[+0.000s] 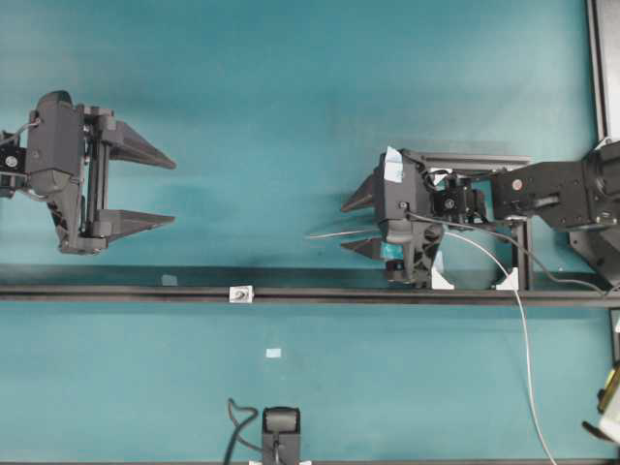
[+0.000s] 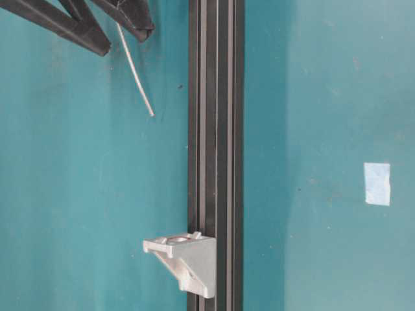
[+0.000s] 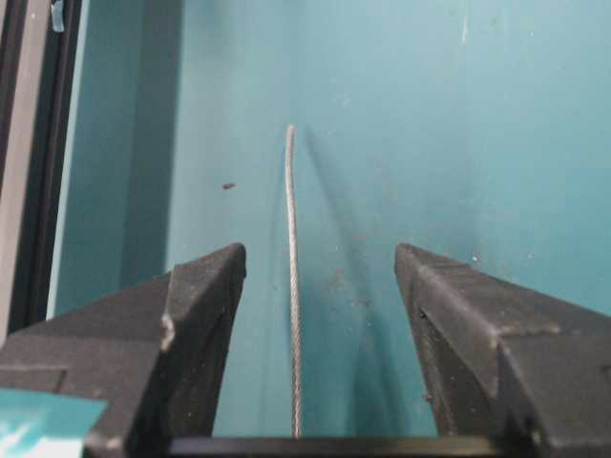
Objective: Insert the wire into the hole on the left side and pull it with the left arm.
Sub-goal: 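Close the right gripper on the white wire's free end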
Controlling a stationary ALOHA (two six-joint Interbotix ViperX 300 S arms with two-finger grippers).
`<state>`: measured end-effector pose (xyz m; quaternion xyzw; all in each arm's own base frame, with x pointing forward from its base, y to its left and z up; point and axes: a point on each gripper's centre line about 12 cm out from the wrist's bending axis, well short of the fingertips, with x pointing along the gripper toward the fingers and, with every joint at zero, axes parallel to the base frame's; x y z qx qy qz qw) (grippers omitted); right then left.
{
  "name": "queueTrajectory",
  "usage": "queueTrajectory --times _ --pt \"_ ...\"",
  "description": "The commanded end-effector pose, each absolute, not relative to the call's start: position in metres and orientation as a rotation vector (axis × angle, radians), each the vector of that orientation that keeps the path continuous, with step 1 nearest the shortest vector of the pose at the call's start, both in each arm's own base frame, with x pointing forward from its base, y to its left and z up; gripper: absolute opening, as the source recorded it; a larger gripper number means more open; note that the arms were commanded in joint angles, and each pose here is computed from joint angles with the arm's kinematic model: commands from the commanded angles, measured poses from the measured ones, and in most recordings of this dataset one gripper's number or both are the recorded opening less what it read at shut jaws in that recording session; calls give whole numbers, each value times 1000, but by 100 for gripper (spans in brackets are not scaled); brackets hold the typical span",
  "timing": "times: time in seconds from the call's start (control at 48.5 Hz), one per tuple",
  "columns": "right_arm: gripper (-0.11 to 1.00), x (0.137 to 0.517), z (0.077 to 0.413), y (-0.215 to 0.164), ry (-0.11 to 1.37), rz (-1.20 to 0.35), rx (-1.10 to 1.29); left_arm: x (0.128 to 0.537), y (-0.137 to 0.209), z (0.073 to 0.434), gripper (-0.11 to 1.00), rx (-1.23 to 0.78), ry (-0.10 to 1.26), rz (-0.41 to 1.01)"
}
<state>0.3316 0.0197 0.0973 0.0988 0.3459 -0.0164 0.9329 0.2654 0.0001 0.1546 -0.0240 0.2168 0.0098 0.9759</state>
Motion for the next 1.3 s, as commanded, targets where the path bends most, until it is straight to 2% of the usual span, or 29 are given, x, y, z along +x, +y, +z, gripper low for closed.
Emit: queueTrajectory --times 0.0,0.041,0.247,0.35,0.907,1.278 --pt "65 337 105 20 676 -30 206 270 -1 162 81 -52 406 17" --pt "60 338 106 21 671 -28 205 270 -1 162 81 -52 406 17" --pt "14 338 106 20 654 -27 204 269 -1 161 81 -50 410 16" --pt "3 338 106 20 653 -27 204 269 -1 161 81 -50 410 16" --pt "2 335 110 20 655 -25 203 268 -1 160 81 -52 413 17" --pt "2 315 158 19 591 -14 207 271 -1 163 81 -51 402 16"
